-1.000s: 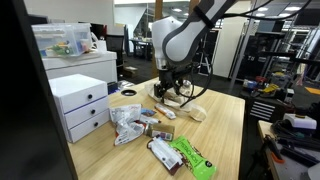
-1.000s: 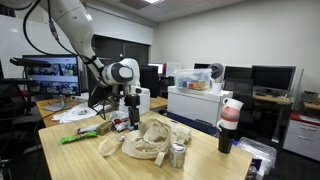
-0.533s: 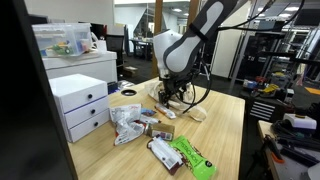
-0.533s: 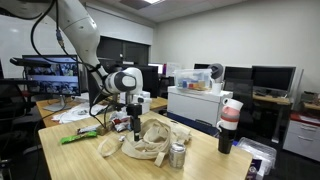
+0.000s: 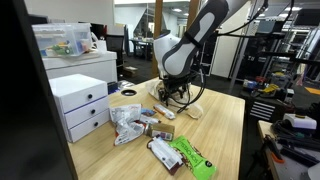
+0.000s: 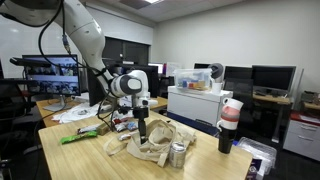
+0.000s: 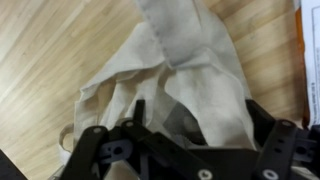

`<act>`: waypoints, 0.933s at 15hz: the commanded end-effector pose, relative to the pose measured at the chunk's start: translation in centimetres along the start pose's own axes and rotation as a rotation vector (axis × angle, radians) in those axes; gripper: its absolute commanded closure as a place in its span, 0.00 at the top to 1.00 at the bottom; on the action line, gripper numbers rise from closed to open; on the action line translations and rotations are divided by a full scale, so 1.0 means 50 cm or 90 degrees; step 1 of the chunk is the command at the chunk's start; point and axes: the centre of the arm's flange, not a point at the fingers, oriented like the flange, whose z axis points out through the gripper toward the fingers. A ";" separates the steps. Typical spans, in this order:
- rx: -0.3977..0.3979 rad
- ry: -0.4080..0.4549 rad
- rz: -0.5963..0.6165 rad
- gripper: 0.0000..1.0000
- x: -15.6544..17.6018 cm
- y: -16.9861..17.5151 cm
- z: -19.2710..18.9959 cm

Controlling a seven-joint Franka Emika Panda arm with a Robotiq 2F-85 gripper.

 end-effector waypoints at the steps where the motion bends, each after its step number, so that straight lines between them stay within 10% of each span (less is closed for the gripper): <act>1: 0.003 0.037 0.042 0.91 0.013 0.001 0.008; 2: 0.005 0.040 0.044 0.68 0.013 -0.001 0.007; 14: 0.005 0.022 -0.072 0.00 -0.039 -0.030 -0.036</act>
